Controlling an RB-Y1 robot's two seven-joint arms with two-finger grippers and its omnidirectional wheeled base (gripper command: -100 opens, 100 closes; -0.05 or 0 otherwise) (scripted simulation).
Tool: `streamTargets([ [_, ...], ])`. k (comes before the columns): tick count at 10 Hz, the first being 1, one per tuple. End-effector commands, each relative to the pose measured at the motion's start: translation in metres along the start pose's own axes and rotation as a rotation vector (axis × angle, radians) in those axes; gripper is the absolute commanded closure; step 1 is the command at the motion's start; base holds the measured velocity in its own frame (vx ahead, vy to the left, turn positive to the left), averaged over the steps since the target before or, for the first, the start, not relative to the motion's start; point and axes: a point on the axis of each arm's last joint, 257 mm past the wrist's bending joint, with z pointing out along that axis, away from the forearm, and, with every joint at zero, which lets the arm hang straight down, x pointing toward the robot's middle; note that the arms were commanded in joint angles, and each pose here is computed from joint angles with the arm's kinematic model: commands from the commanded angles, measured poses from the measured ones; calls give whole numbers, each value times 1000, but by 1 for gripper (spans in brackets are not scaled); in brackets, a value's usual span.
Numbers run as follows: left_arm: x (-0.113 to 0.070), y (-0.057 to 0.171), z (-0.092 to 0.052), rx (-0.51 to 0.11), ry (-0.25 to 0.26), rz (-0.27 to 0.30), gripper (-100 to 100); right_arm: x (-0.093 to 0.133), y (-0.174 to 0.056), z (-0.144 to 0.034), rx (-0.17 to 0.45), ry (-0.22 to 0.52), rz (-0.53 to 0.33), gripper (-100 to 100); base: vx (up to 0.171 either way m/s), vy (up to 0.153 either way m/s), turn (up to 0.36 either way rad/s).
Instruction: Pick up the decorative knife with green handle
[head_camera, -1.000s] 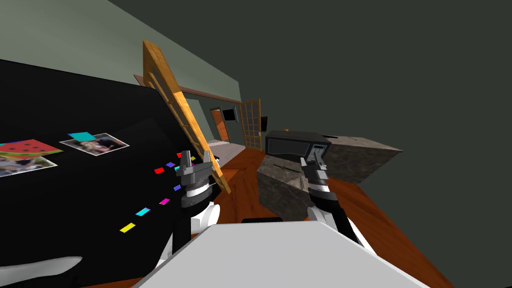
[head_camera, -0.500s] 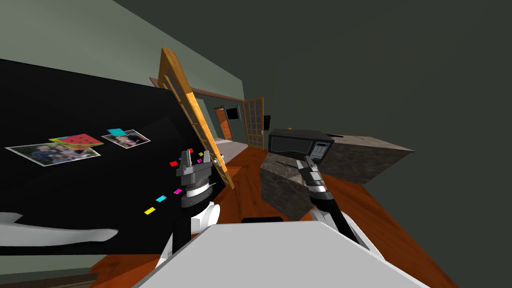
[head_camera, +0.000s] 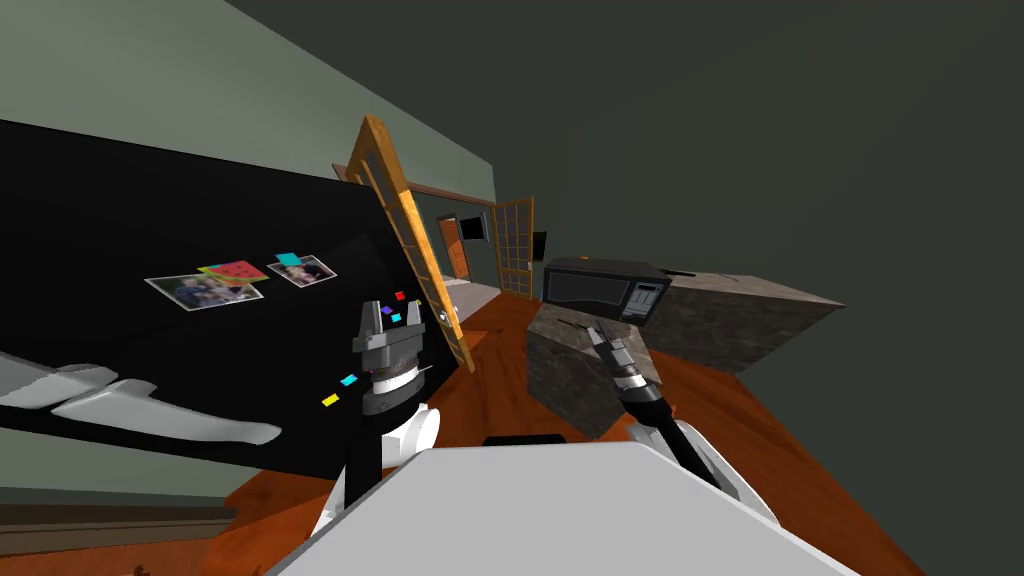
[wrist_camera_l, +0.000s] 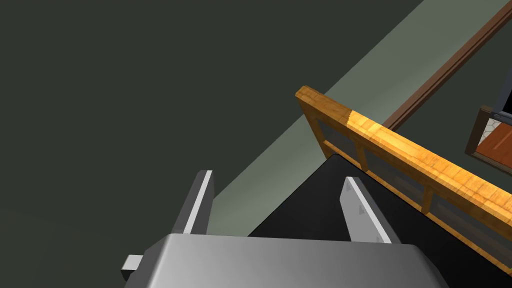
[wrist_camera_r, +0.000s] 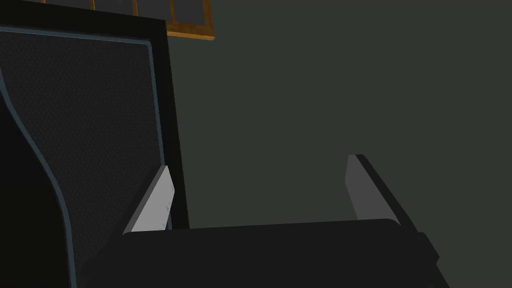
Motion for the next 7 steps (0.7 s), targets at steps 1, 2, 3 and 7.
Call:
streamTargets([
  [1,0,0,0,0,0,0,0,7,-14,-4,17,63,-59,-100,-92,59,150],
  [2,0,0,0,0,0,0,0,6,-20,-7,32,75,-67,-100,-74,54,49],
  [3,0,0,0,0,0,0,0,10,-33,-12,49,123,-111,-100,-75,59,82],
  [7,0,0,0,0,0,0,0,13,-64,-27,101,242,-217,-100,-64,56,88],
])
